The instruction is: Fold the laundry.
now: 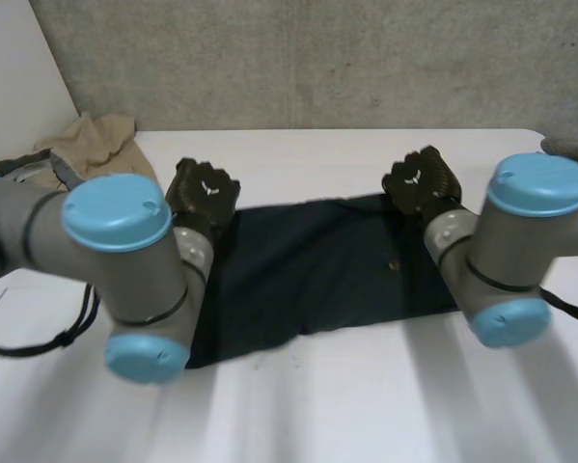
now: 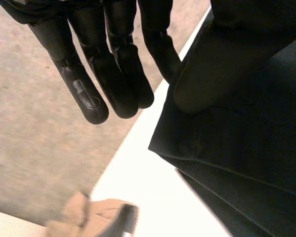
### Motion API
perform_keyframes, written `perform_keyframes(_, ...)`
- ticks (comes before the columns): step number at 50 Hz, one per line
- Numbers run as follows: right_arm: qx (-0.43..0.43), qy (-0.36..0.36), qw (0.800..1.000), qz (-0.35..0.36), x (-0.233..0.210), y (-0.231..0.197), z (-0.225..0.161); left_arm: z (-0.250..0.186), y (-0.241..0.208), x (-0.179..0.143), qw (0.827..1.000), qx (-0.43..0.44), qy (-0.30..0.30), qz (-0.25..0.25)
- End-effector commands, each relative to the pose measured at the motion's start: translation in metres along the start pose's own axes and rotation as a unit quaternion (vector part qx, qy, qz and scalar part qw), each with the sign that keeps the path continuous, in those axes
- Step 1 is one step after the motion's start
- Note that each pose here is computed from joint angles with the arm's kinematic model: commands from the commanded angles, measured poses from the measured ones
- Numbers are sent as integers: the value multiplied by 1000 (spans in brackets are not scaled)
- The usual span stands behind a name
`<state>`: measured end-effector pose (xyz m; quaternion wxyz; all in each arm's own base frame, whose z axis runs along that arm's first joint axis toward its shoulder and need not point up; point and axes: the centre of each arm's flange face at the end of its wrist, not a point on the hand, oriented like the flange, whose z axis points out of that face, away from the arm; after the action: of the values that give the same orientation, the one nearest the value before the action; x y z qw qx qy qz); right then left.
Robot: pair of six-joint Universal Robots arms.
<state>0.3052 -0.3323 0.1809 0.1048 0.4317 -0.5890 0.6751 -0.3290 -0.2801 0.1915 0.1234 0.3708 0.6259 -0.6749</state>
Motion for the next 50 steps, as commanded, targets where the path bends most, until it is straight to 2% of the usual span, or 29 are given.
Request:
perform_keyframes(1,34,31,999,-5,-29,27,51,51,25,21,996,26,-44,71)
perform_keyframes(5,30,34,999,-1,-36,36,58,54,24,24,995,41,-55,70)
perform_keyframes(9,28,38,999,22,-26,27,52,52,14,25,995,60,-63,58)
perform_keyframes(13,-1,34,998,58,-2,20,31,41,-4,14,994,73,-72,43)
perform_keyframes(18,-72,-3,989,126,29,16,-14,19,-15,-4,994,78,-72,25)
perform_keyframes(24,-156,-99,966,182,8,33,-51,-14,-17,-16,995,75,-58,-38)
perform_keyframes(30,-177,-107,958,196,5,53,-56,-30,-10,-13,993,66,-40,-92)
perform_keyframes(38,-171,-89,963,186,-4,74,-40,-35,-3,-7,992,55,-29,-106)
perform_keyframes(44,-213,-25,964,158,22,91,-42,-37,-4,-10,992,56,-31,-107)
perform_keyframes(48,-220,9,971,90,48,83,-56,-41,-13,-20,991,68,-41,-111)
perform_keyframes(50,-224,21,974,28,63,84,-62,-45,-16,-24,990,72,-44,-112)
